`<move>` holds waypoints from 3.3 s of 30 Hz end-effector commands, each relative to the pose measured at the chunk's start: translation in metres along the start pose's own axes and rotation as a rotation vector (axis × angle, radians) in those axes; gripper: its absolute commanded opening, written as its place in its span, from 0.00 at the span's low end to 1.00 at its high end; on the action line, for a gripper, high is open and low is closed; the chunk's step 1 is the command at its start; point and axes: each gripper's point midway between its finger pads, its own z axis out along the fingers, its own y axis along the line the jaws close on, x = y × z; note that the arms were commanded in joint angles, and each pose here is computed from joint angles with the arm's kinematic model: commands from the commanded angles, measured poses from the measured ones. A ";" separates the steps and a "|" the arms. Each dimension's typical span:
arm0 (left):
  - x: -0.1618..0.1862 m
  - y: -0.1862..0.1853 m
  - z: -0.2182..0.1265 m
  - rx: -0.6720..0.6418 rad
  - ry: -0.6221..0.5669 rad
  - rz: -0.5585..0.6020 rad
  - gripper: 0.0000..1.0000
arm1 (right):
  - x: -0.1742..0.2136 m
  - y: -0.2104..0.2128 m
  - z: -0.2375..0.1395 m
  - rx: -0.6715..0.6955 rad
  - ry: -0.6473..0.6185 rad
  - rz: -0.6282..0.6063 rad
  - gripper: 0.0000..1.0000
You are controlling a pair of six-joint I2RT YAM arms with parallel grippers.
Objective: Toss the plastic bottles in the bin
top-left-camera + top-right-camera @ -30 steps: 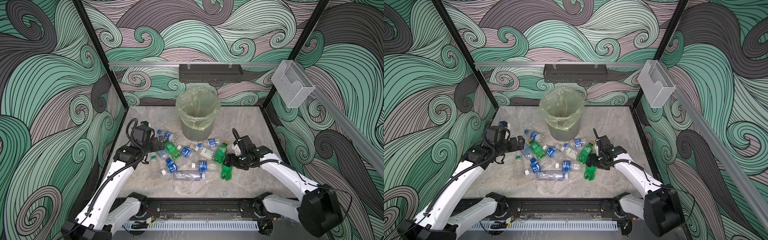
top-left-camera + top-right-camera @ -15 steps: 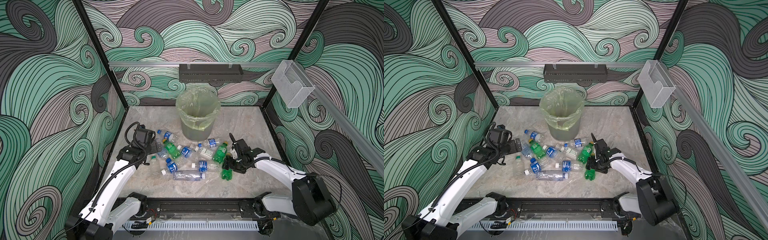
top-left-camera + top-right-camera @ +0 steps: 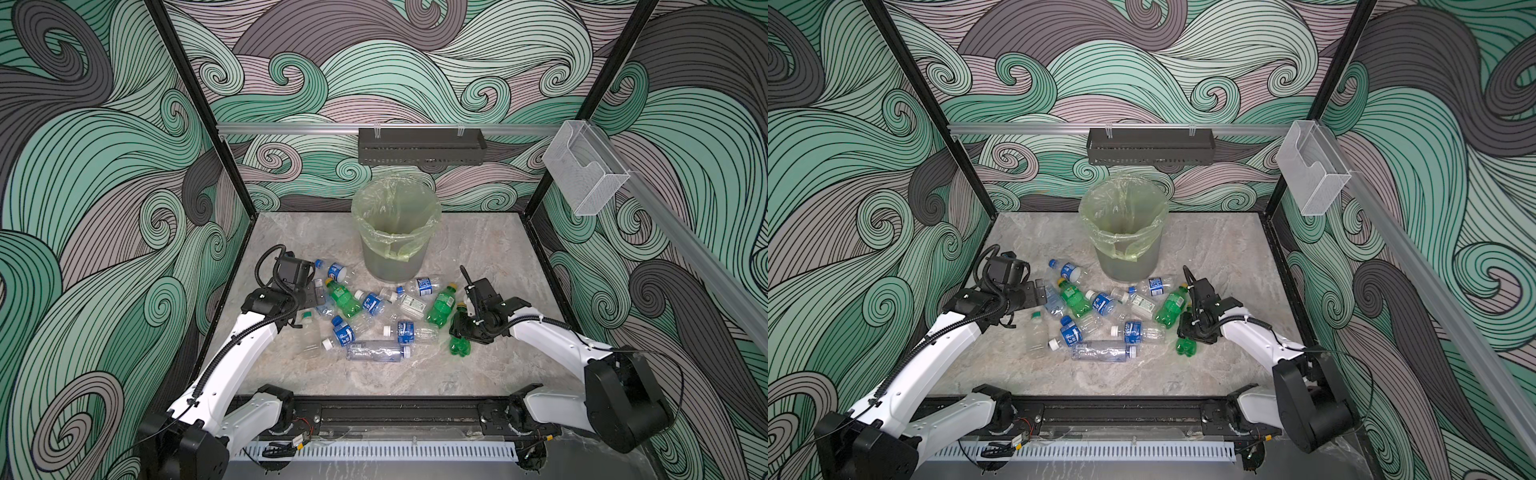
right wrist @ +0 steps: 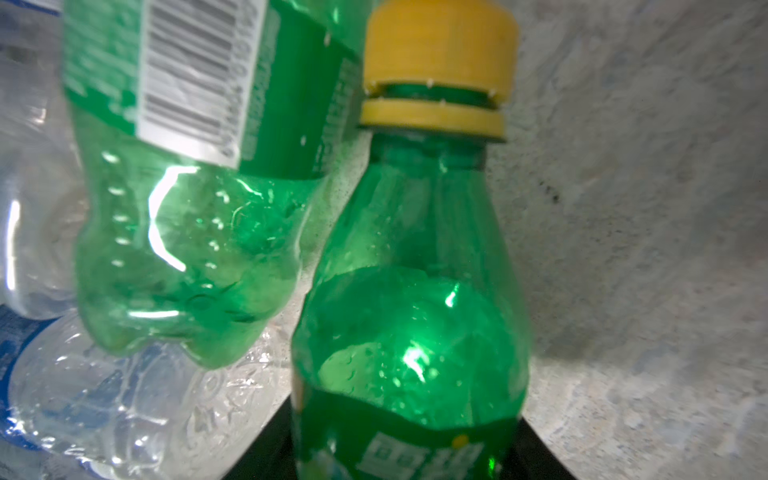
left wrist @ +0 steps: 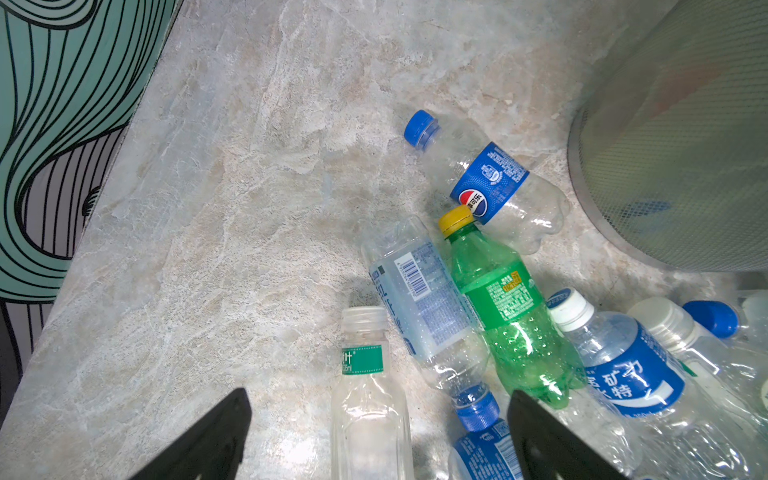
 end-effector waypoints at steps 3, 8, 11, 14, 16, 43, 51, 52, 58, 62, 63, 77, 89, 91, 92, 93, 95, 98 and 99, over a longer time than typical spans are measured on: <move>0.003 0.007 0.005 -0.042 0.022 -0.007 0.99 | -0.018 0.000 -0.023 0.024 -0.115 -0.027 0.55; 0.007 0.008 0.006 -0.045 0.035 -0.014 0.99 | -0.028 0.007 -0.039 0.001 -0.169 -0.049 0.54; 0.010 0.009 0.009 -0.052 0.047 -0.012 0.99 | -0.039 0.024 -0.057 -0.060 -0.206 -0.097 0.54; 0.011 0.008 0.010 -0.056 0.058 -0.006 0.99 | -0.056 0.043 -0.087 -0.121 -0.276 -0.151 0.53; 0.010 0.008 0.010 -0.056 0.061 -0.005 0.99 | -0.070 0.059 -0.111 -0.164 -0.339 -0.194 0.53; 0.023 0.010 -0.002 -0.027 0.093 -0.031 0.99 | -0.222 0.194 -0.280 -0.431 -0.782 -0.425 0.99; 0.042 0.010 0.004 -0.023 0.157 -0.065 0.99 | -0.169 0.145 -0.234 -0.366 -0.684 -0.401 0.99; 0.045 0.010 0.006 -0.022 0.167 -0.070 0.99 | -0.164 0.138 -0.226 -0.355 -0.669 -0.388 0.99; 0.062 0.008 0.016 -0.012 0.216 -0.081 0.99 | -0.143 0.105 -0.199 -0.290 -0.641 -0.329 0.99; 0.074 0.009 0.022 -0.032 0.266 -0.095 0.99 | -0.138 0.094 -0.189 -0.262 -0.633 -0.300 0.99; 0.076 0.010 0.024 -0.039 0.279 -0.093 0.99 | -0.137 0.092 -0.187 -0.259 -0.629 -0.296 0.99; 0.116 0.008 0.051 -0.051 0.395 -0.153 0.88 | -0.140 0.087 -0.169 -0.243 -0.601 -0.258 0.99; 0.132 0.011 0.065 -0.078 0.430 -0.153 0.60 | -0.134 0.076 -0.156 -0.207 -0.581 -0.244 0.99; 0.130 0.012 0.064 -0.081 0.419 -0.158 0.58 | -0.133 0.074 -0.153 -0.198 -0.576 -0.241 0.99; 0.129 0.012 0.064 -0.081 0.414 -0.162 0.57 | -0.132 0.073 -0.152 -0.195 -0.571 -0.240 0.99; 0.128 0.012 0.063 -0.083 0.408 -0.165 0.57 | -0.132 0.072 -0.150 -0.190 -0.567 -0.239 0.99; 0.125 0.014 0.061 -0.087 0.391 -0.173 0.57 | -0.132 0.071 -0.148 -0.182 -0.562 -0.237 0.99; 0.119 0.017 0.056 -0.096 0.357 -0.181 0.57 | -0.131 0.069 -0.146 -0.171 -0.556 -0.235 0.99; 0.116 0.019 0.053 -0.100 0.346 -0.181 0.56 | -0.131 0.068 -0.145 -0.168 -0.553 -0.234 0.99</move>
